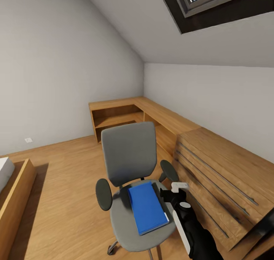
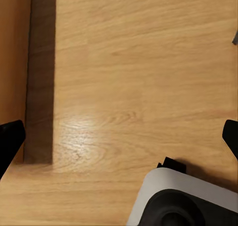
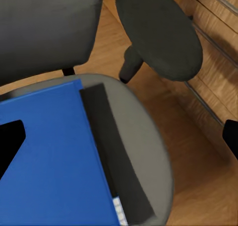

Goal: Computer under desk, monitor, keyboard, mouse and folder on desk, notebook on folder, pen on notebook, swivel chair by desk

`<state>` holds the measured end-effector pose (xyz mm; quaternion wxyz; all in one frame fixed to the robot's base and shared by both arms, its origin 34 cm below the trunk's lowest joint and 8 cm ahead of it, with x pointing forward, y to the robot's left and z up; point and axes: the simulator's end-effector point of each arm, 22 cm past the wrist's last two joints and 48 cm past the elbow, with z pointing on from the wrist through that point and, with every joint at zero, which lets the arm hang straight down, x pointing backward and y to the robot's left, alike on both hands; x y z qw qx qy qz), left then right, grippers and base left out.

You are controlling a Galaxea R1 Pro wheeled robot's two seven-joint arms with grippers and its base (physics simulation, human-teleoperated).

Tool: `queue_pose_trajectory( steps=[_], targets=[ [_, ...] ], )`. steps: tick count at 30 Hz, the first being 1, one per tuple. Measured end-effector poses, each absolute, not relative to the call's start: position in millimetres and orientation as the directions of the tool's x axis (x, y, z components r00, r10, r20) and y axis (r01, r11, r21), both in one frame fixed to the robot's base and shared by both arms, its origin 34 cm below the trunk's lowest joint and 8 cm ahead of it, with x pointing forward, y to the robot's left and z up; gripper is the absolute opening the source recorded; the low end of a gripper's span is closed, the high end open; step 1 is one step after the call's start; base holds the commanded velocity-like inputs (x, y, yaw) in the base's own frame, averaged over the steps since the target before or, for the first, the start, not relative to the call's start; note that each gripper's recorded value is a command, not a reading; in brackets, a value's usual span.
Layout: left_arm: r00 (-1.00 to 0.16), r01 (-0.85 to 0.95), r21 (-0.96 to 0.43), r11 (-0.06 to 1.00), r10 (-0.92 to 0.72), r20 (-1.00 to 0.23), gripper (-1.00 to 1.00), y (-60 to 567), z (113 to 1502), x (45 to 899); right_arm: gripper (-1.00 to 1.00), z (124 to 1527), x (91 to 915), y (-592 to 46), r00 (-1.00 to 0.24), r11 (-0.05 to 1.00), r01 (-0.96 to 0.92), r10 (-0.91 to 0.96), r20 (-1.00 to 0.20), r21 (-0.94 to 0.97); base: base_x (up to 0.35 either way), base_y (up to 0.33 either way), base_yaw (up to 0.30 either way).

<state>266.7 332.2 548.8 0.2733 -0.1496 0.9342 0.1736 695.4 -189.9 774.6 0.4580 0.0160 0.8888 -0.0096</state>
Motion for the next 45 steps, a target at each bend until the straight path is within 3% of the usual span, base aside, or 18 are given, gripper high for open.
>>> queue_pose_trajectory(
  steps=[4,14,22,29,36,41,45],
  targets=[
    [-0.793,-0.378,0.233,0.896,-0.184,-0.581,1.0,331,552,275,1.0,775,696,-188,-0.576,1.0,0.027,0.013,-0.818,-0.002,0.022,0.0,0.0],
    [-0.614,-0.417,0.111,0.902,-0.189,-0.766,1.0,337,630,401,1.0,741,695,-181,-0.63,1.0,0.004,-0.007,-0.777,-0.012,0.002,0.0,0.0],
    [-0.636,-0.525,0.067,0.848,-0.339,-0.694,1.0,389,690,444,1.0,738,744,-166,-0.681,0.998,-0.066,-0.04,-0.731,0.007,0.0,0.0,0.0],
    [-0.536,-0.562,-0.026,0.827,-0.388,-0.749,1.0,438,760,504,1.0,742,763,-156,-0.68,0.992,-0.121,-0.049,-0.732,0.046,0.0,0.0,0.0],
    [-0.426,-0.593,-0.277,0.756,-0.586,-0.689,1.0,447,788,527,1.0,751,772,-151,-0.638,0.99,-0.097,0.019,-0.77,0.105,0.0,0.0,0.0],
    [-0.415,-0.587,-0.332,0.738,-0.627,-0.659,1.0,436,784,531,1.0,759,782,-153,-0.55,0.99,-0.087,0.045,-0.834,0.11,0.0,0.0,0.0],
    [-0.491,-0.537,-0.272,0.799,-0.557,-0.669,1.0,407,767,533,1.0,753,783,-154,-0.543,0.99,-0.079,0.059,-0.838,0.12,0.0,0.0,0.0]
  ],
)
